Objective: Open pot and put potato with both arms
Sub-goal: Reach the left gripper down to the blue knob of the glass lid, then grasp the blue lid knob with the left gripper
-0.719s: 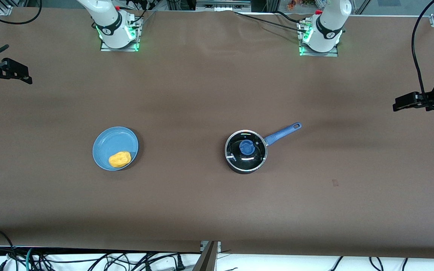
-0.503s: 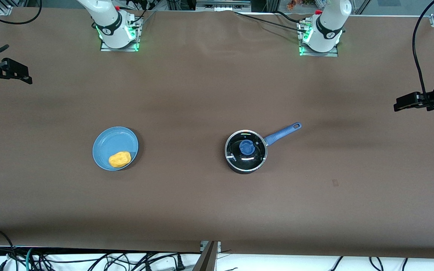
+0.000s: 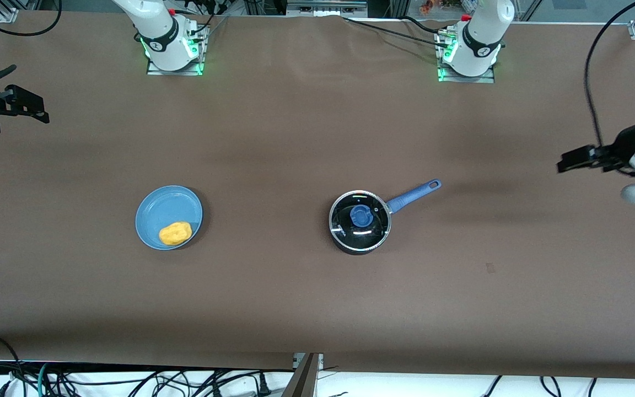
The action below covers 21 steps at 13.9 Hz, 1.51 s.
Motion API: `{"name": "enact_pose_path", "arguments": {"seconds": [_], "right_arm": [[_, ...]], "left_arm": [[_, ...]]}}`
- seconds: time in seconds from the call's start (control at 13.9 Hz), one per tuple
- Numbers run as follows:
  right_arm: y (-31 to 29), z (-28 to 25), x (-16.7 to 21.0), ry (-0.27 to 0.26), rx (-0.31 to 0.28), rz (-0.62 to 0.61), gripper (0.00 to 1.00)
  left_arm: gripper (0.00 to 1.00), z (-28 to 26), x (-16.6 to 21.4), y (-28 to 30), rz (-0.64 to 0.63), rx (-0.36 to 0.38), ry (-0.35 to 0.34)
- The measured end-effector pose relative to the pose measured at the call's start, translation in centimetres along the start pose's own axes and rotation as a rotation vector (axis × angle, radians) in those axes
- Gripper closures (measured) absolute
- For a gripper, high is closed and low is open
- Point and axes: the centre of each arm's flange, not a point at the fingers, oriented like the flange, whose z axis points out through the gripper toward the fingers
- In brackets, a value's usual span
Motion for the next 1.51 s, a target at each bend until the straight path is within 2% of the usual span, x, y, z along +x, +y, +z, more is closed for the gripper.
{"name": "enact_pose_path", "arguments": {"seconds": [0.22,0.43,0.79,1.15,1.51], "right_arm": [[-0.5,-0.1,0.1,0.001,-0.001,-0.009,0.00],[-0.5,-0.1,0.1,0.001,-0.001,-0.009,0.00],[-0.5,-0.1,0.1,0.002,-0.001,-0.009,0.00],[-0.5,-0.1,0.1,0.002,-0.001,-0.010,0.00],[-0.5,-0.1,0.1,0.002,-0.001,-0.010,0.00]], "left_arm": [[0.00,6.2,2.3,9.1,-0.131,-0.042,0.021],[0.00,13.3,2.7,18.0,-0.247,-0.059,0.019],[0.00,21.4,0.3,28.2,-0.279,-0.042,0.042],[0.00,26.2,-2.6,33.6,-0.285,0.024,0.075],[0.00,28.1,-3.1,34.9,-0.277,0.026,0.089]]}}
